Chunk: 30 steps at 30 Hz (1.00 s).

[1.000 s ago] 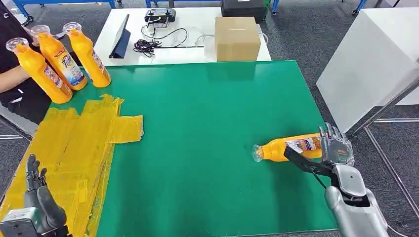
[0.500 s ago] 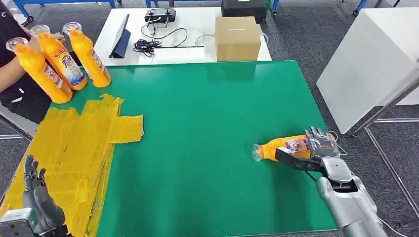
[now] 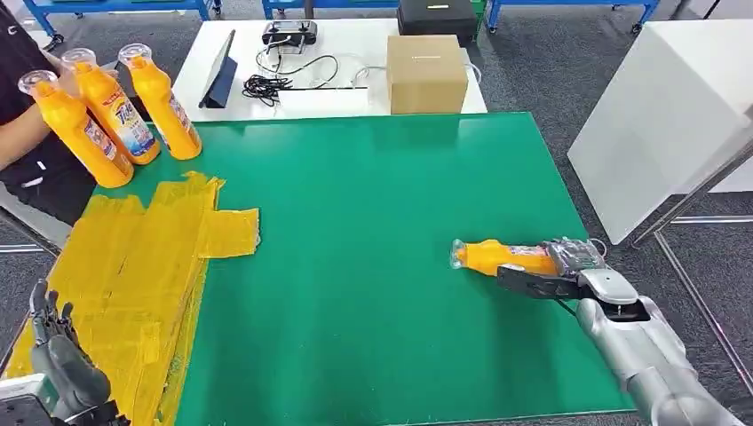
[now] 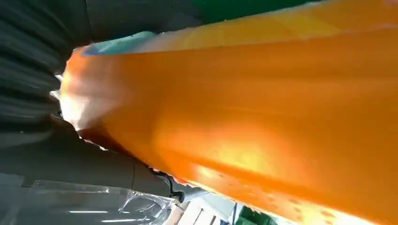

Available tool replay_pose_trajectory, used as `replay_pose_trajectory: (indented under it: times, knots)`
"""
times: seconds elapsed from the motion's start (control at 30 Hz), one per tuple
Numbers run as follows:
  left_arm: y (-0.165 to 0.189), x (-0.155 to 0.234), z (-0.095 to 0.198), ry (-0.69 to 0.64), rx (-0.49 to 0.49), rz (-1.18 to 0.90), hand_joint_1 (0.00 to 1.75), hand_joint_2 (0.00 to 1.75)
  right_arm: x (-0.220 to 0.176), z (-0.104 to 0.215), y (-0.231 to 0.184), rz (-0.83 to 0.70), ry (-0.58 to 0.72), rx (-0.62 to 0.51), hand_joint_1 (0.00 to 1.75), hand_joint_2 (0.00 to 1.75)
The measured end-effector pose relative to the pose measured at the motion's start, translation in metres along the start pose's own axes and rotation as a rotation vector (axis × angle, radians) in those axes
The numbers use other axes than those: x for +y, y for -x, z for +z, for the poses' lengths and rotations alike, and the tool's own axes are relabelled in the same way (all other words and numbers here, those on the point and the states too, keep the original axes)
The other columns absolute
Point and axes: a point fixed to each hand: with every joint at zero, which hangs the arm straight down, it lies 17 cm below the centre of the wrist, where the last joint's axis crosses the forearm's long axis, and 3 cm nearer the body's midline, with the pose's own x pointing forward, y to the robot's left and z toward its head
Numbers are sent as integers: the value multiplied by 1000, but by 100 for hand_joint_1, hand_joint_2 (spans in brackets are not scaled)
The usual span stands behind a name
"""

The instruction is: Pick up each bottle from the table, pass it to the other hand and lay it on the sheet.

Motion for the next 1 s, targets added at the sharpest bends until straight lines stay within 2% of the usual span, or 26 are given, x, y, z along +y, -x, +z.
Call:
replay_pose_trajectory:
  times: [0.53,0.63,0.73,0.77,0.8,0.9,1.0]
  knots:
    - [3,-3,-1,16,2,1,0,0,1,0,0,23,-30,-11,175,175]
    - [4,-3,0,18,4,1,0,0,1,0,-2,-9,-28,-23,175,175]
    - [5,-13,3,62,25,44,0,0,-2,2,-21,-113,24,-97,175,175]
    - [7,-21,7,100,45,77,0,0,-12,4,-29,-131,93,-111,175,175]
    - [8,-32,16,164,71,131,0,175,-19,8,-44,-113,171,-119,175,175]
    - [-7,-64,40,328,101,323,0,175,-32,33,-124,-103,332,-241,175,175]
    - [-28,-85,57,411,86,430,0,175,-52,85,-238,-197,436,-471,175,175]
